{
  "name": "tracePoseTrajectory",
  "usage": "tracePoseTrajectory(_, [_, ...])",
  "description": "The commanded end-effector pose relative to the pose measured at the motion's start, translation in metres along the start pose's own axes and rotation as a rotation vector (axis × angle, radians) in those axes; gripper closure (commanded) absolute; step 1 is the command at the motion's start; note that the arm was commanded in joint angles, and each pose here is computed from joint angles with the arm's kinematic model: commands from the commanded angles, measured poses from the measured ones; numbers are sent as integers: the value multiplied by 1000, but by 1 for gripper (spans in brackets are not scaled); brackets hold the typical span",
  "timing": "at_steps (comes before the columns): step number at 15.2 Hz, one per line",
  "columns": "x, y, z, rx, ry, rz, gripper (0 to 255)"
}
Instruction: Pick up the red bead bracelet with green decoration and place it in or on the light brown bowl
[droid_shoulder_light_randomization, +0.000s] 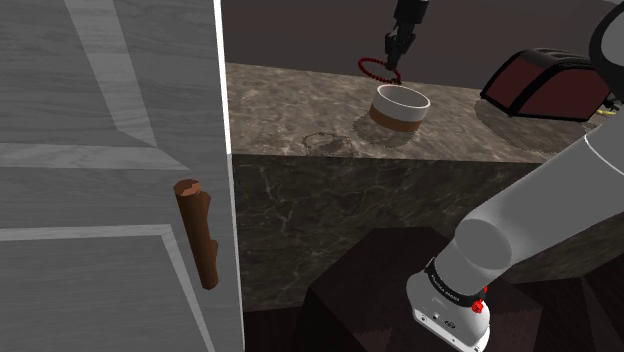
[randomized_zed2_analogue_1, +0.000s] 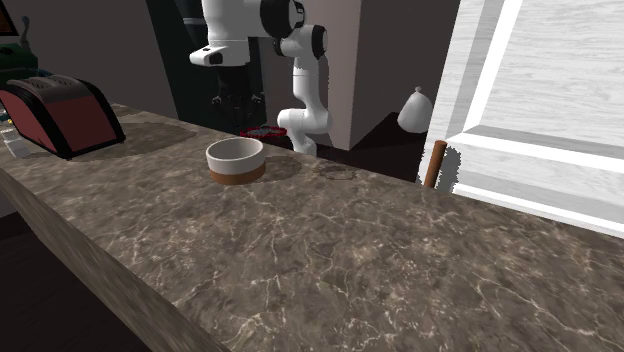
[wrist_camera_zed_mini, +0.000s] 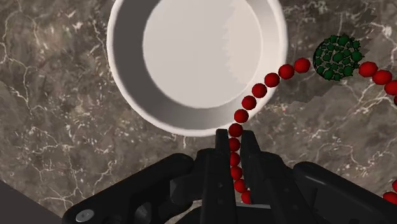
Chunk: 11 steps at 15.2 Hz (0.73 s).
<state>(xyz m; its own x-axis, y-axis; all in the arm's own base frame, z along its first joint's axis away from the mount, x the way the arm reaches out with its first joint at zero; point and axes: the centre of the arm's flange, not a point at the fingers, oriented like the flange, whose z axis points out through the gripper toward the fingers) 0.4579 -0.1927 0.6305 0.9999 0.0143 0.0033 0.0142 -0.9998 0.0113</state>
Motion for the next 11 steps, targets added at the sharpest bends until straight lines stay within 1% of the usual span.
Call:
tracePoseTrajectory(1, [-13,25,1,0,0,-1,255])
tracePoseTrajectory(7, [-53,97,1,0,0,-1,255])
tracePoseTrajectory(11, [-53,96,22,0,0,-1,255])
